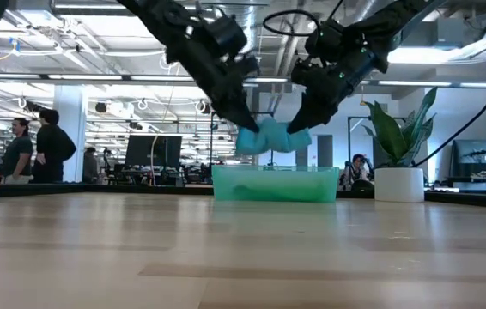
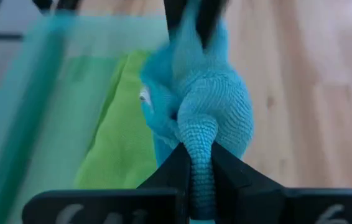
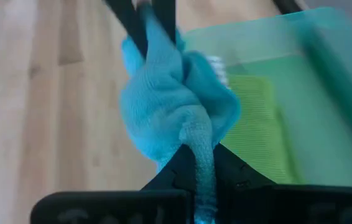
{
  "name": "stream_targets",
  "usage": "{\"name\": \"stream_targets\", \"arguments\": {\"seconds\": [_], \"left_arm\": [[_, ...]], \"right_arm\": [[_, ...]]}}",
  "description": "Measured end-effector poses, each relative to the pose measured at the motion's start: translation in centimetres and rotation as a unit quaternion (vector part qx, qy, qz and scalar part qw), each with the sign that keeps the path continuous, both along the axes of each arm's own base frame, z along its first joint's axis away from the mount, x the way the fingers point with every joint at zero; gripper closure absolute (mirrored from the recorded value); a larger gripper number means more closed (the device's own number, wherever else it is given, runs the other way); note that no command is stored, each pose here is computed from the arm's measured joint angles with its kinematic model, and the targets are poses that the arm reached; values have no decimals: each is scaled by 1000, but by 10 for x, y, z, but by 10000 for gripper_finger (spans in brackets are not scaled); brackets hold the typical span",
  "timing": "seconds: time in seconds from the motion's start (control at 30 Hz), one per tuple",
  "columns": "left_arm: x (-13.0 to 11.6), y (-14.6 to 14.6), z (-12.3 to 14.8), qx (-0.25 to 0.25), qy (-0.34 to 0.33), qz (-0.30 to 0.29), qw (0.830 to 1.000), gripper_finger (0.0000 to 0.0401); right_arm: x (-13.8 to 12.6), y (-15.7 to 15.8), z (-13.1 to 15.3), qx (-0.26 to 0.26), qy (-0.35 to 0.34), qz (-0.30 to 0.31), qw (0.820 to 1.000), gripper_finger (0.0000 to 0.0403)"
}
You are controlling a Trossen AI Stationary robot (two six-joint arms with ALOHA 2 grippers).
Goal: Roll microfiber towels into tight, uniform cylinder then place into a basket
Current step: Put the rolled blue microfiber cloth into the green bin
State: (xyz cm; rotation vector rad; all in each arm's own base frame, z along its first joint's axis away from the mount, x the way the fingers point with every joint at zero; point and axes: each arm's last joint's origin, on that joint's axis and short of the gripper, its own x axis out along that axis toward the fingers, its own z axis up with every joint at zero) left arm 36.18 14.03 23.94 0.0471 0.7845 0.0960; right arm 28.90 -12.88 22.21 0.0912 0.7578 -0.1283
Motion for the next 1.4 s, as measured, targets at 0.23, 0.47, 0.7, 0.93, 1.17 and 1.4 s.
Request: {"name": "stream_targets", "arguments": {"seconds": [0.23, 0.47, 0.7, 0.93, 1.17, 1.4], "left_arm": [[20, 50, -13, 18, 23, 35, 999, 386], [34, 94, -15, 23, 39, 60, 997, 385], [43, 119, -38, 39, 85, 73, 993, 385], [38, 133, -43, 36, 97, 90, 991, 385], [36, 134, -44, 31, 102, 94, 990, 373], [36, 134, -45, 24, 104, 111, 988, 308]], "right_arm": [[-16, -34, 2, -39, -6, -27, 999, 366], [-20, -63, -7, -70, -16, -42, 997, 366], [-21, -93, -30, -67, 17, -60, 996, 367], [-17, -117, -56, -42, 50, -86, 994, 367], [-13, -118, -62, -36, 67, -90, 993, 366], [-15, -117, -63, -27, 76, -101, 992, 365]]}}
